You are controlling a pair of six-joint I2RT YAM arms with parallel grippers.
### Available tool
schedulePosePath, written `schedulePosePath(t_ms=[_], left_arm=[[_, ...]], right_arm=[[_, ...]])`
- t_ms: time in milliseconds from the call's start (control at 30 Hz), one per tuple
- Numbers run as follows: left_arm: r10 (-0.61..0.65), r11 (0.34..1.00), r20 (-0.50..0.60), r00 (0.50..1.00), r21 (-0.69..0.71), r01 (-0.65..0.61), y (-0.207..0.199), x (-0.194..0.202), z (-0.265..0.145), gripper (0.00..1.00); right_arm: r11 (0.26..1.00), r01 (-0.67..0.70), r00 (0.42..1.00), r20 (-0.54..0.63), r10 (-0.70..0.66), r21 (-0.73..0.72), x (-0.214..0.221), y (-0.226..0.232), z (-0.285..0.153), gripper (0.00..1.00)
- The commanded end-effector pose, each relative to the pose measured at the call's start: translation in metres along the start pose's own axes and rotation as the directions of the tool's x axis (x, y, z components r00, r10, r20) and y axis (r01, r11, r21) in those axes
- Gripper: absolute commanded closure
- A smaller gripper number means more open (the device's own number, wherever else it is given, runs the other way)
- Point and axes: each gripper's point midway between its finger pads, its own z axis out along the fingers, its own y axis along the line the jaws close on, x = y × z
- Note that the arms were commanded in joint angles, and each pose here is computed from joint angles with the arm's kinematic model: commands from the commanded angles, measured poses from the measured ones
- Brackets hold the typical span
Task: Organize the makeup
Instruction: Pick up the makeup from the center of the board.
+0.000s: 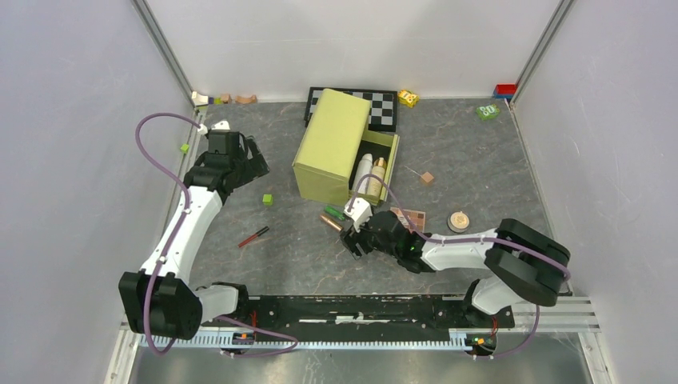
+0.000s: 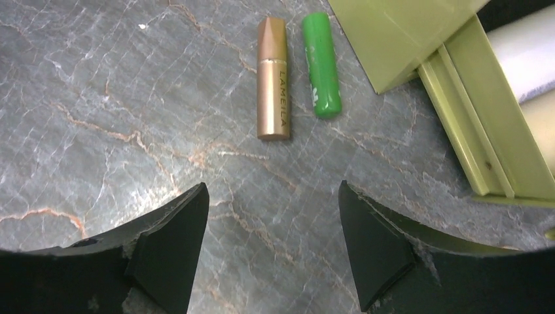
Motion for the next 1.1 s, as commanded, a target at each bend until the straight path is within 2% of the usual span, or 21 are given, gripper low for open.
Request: schedulePosePath(t_ms=[0, 367, 700, 1067], left_arm=[[0.029, 1.000, 0.059, 0.998, 0.002, -0.029, 0.003, -0.013, -0.001, 0.00], [0.016, 1.000, 0.054, 0.998, 0.020, -0.017, 0.002, -0.015, 0.000, 0.00], [0.013, 1.000, 0.059, 0.998, 0.018, -0.014, 0.004, -0.016, -0.001, 0.00], [0.012, 1.000, 0.057, 0.998, 0.019, -0.013, 0.005, -0.016, 0.000, 0.01]], right_arm=[[1.000, 0.006, 0.999, 0.045, -0.007, 0.016, -0.026, 0.000, 0.017, 0.22], [0.999, -0.028, 0.998, -0.055, 0.026, -0.024, -0.001, 0.012, 0.040, 0.23], [0.999, -0.029, 0.997, -0.072, 0.027, -0.040, 0.001, 0.017, 0.055, 0.31], [0.999, -0.029, 0.996, -0.087, 0.026, -0.040, 0.001, 0.019, 0.068, 0.34]])
